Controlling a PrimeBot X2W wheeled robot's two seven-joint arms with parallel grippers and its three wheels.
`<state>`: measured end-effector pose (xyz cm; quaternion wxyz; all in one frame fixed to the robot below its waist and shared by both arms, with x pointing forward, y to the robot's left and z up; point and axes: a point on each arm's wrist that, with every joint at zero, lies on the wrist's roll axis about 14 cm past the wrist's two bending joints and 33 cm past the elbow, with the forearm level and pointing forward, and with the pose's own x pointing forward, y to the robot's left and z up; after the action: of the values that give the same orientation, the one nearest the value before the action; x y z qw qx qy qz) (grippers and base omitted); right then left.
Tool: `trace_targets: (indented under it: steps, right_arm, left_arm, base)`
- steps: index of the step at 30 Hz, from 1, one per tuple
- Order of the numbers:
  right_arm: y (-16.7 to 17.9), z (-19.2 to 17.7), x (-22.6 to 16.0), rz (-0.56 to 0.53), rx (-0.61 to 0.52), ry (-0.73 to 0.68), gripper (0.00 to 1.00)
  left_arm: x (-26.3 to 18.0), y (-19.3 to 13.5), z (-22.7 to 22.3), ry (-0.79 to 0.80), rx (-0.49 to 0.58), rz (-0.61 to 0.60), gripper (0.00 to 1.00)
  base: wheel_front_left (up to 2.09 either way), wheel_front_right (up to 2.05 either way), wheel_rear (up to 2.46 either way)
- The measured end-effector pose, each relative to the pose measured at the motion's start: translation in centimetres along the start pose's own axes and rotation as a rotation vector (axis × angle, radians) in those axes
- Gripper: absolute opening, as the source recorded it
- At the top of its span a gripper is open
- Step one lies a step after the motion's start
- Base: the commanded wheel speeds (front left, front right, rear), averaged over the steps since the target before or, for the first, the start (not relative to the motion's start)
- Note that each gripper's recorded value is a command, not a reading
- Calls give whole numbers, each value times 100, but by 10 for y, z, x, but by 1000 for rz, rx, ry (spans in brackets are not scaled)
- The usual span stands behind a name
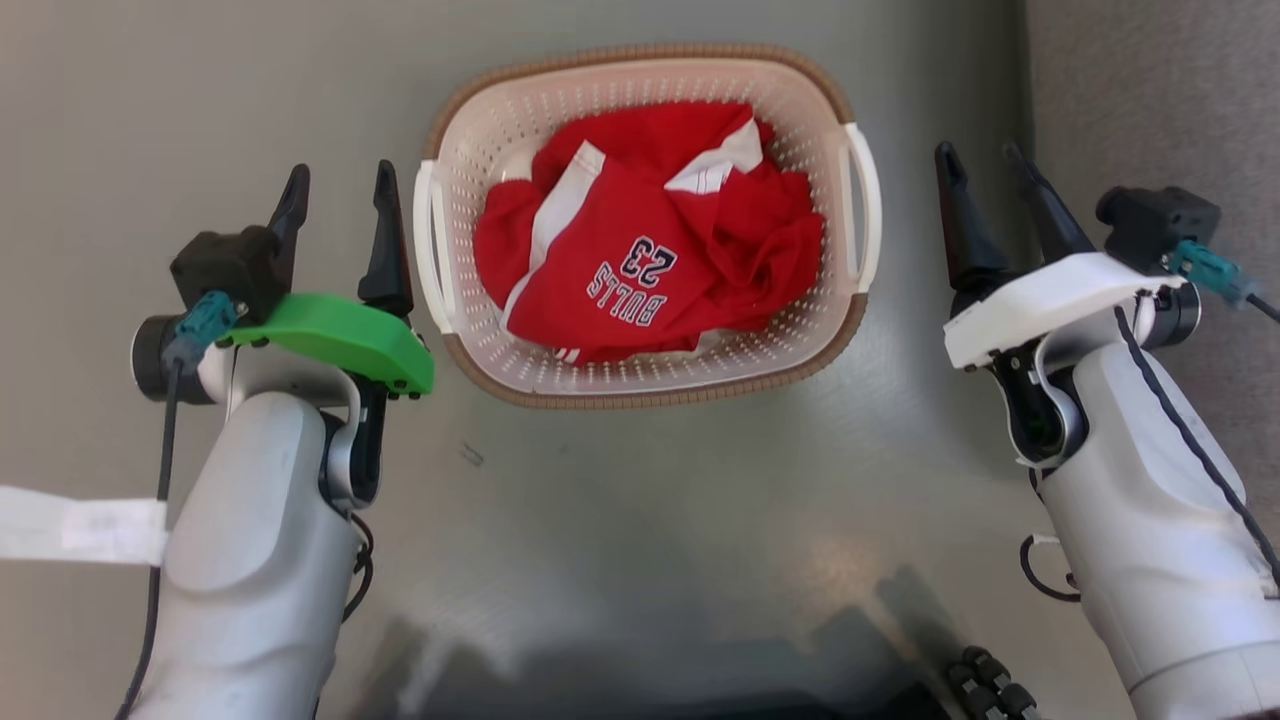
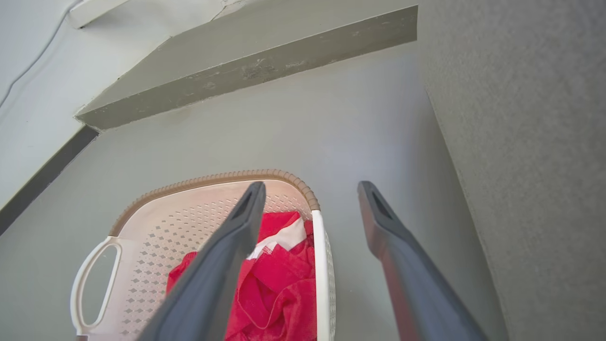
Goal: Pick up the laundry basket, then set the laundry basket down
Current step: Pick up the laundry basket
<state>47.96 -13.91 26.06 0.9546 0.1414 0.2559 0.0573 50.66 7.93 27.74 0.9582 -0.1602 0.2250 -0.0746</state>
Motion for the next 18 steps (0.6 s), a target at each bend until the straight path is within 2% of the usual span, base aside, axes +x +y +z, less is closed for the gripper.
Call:
trace_targets:
  steps: [11,18]
  right_arm:
    - [-1,-55,27,15,-13,168,100]
    - [-6,-75,37,7,-5,231,100]
  left_arm:
    - [13,17,-62,178,-60,32,100]
    - [29,12,-80,231,-62,-5,100]
  base:
    - [0,0,0]
    - [0,0,0]
